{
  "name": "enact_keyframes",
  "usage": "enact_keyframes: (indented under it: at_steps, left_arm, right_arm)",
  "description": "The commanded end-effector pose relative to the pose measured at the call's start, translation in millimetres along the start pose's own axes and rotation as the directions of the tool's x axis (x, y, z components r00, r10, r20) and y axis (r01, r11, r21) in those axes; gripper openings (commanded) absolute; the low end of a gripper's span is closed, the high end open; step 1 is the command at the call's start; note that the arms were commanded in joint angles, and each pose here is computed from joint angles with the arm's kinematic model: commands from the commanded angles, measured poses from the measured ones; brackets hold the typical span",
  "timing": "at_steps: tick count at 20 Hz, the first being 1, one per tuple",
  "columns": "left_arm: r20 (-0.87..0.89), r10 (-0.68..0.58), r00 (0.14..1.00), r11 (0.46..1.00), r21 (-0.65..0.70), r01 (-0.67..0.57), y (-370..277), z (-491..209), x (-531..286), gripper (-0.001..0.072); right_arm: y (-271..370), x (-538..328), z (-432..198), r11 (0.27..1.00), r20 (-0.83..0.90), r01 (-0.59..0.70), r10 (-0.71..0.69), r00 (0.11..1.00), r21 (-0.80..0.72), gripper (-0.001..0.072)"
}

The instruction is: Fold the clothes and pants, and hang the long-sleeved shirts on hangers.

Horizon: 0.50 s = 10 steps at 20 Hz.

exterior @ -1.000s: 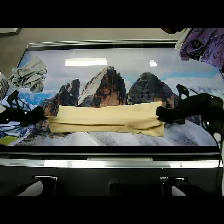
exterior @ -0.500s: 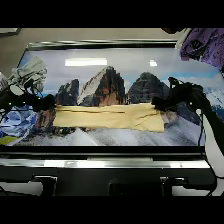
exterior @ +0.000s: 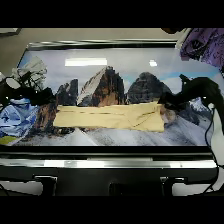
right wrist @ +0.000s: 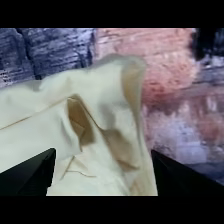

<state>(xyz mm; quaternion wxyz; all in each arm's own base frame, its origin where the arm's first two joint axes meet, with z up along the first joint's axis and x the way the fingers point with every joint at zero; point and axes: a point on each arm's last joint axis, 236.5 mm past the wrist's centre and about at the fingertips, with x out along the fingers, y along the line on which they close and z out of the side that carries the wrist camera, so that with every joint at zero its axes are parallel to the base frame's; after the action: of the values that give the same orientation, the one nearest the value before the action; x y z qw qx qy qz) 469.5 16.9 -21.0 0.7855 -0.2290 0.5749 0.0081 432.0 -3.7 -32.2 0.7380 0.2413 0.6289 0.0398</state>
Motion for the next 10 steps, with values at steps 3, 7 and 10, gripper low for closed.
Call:
enact_keyframes:
  at_steps: [3,7,10]
  left_arm:
    - [0.072,0.073,0.995,0.995,0.069,-0.078,5.0,13.0,-47.5,0.0411]
    - [0.069,0.072,0.995,0.994,0.073,-0.077,2.7,9.6,-54.7,0.0411]
    - [0.067,0.071,0.995,0.994,0.074,-0.076,2.1,9.1,-54.7,0.0411]
  right_arm:
    - [-25.4,-6.6,-14.6,0.957,-0.069,-0.267,0.276,0.959,0.116,0.0677]
    - [-16.6,25.9,-23.8,0.924,-0.119,-0.354,0.372,0.921,0.146,0.0678]
    - [-8.3,54.4,-41.1,0.924,-0.195,-0.354,0.377,0.905,0.146,0.0678]
